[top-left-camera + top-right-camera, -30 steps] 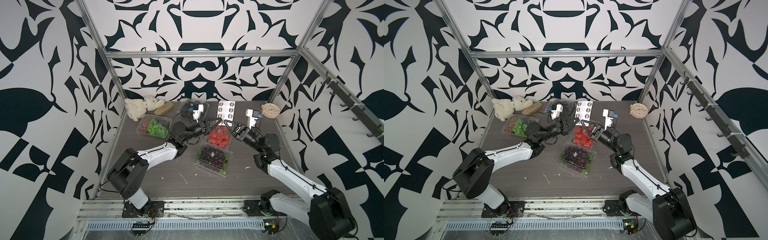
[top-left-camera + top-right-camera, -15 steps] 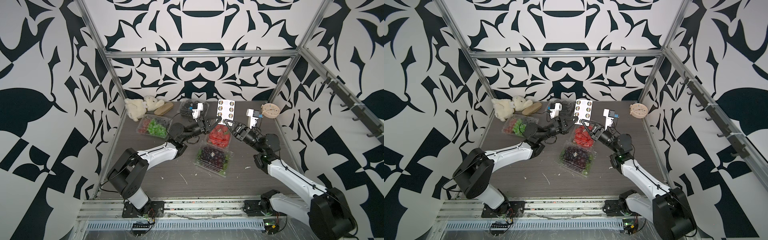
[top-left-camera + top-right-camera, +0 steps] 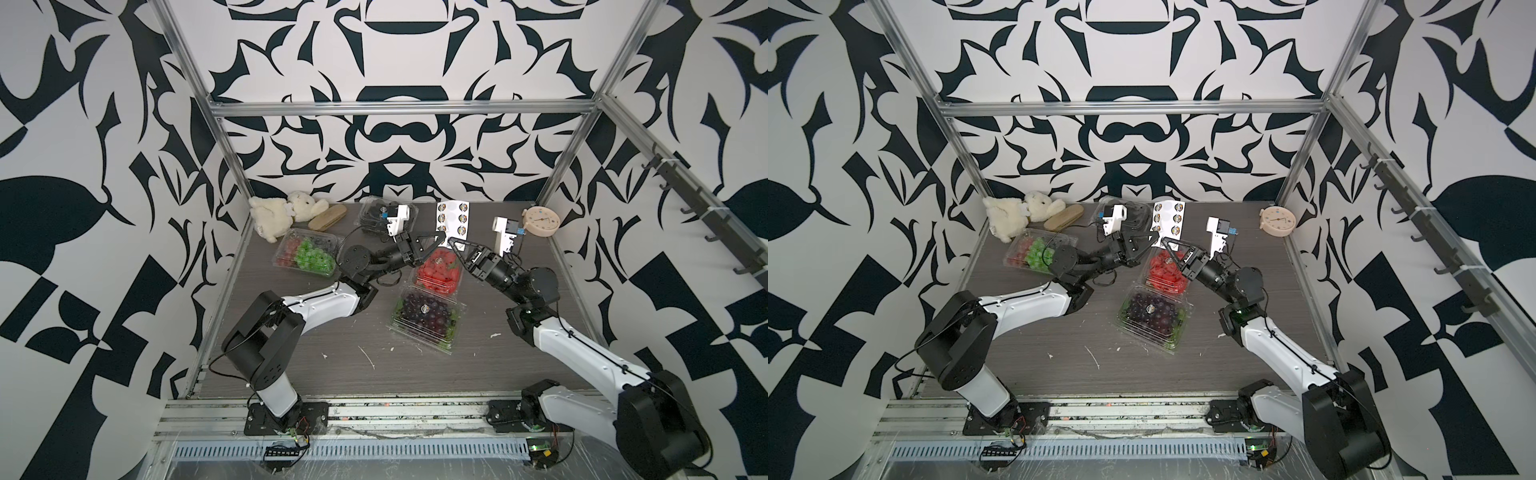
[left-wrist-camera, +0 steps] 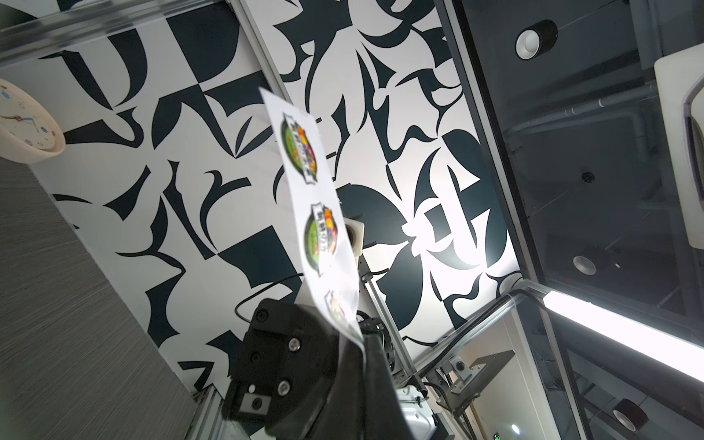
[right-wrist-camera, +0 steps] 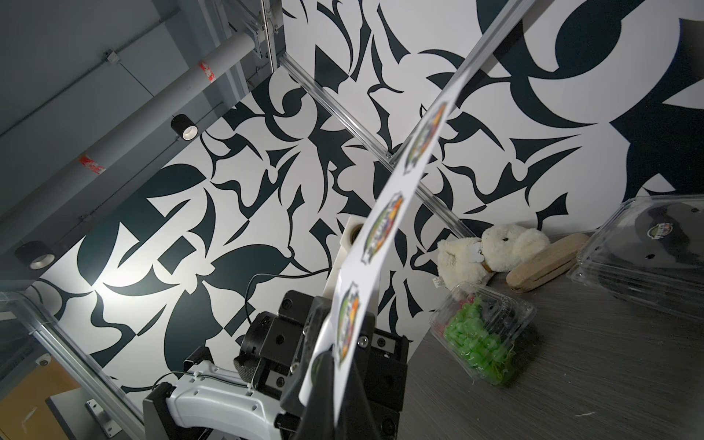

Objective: Label fruit boxes
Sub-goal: Adjust the label sticker.

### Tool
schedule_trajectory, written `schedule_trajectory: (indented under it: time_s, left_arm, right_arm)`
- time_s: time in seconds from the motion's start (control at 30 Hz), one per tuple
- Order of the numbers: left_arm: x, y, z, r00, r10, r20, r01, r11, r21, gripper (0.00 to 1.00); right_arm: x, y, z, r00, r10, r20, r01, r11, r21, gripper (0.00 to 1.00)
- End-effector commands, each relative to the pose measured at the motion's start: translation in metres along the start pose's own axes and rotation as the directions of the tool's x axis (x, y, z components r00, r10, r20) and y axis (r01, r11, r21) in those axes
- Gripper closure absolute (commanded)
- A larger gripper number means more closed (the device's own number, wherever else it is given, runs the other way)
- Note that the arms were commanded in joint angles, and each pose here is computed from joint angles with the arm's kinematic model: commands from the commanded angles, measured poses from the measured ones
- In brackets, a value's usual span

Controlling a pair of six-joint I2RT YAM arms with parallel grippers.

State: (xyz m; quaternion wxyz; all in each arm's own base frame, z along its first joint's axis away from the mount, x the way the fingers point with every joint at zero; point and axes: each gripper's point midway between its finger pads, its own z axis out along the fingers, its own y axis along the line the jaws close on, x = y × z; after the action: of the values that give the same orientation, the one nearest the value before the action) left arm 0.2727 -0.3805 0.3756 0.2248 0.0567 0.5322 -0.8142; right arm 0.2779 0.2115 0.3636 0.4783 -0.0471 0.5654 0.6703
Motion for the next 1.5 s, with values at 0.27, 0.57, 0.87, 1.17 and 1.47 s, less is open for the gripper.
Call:
schedule_trajectory:
  time_s: [0.27, 0.57, 0.87, 1.17, 1.47]
  left_arm:
    - [0.004, 0.0, 0.008, 1.0, -0.005, -0.023, 0.006, 1.0, 0.028, 1.0]
    - [0.007, 0.007, 0.008, 1.0, -0.013, -0.026, 0.013, 1.0, 0.018, 1.0]
    - [0.002, 0.009, 0.004, 1.0, -0.017, -0.007, 0.017, 1.0, 0.019, 1.0]
    - [0.001, 0.013, 0.002, 1.0, -0.02, 0.0, 0.02, 1.0, 0.005, 1.0]
    - [-0.001, 0.013, -0.001, 1.0, -0.023, 0.007, 0.023, 1.0, 0.005, 1.0]
  right_arm:
    - [-0.008, 0.038, 0.004, 0.998, -0.065, 0.007, 0.066, 0.989, -0.134, 1.0]
    - [-0.009, 0.038, 0.004, 0.997, -0.07, 0.013, 0.072, 0.988, -0.138, 1.0]
    - [-0.01, 0.043, 0.0, 0.996, -0.089, 0.024, 0.091, 0.986, -0.143, 1.0]
    - [-0.01, 0.04, 0.0, 0.996, -0.086, 0.032, 0.089, 0.987, -0.134, 1.0]
    - [-0.011, 0.039, -0.002, 0.995, -0.092, 0.049, 0.098, 0.987, -0.125, 1.0]
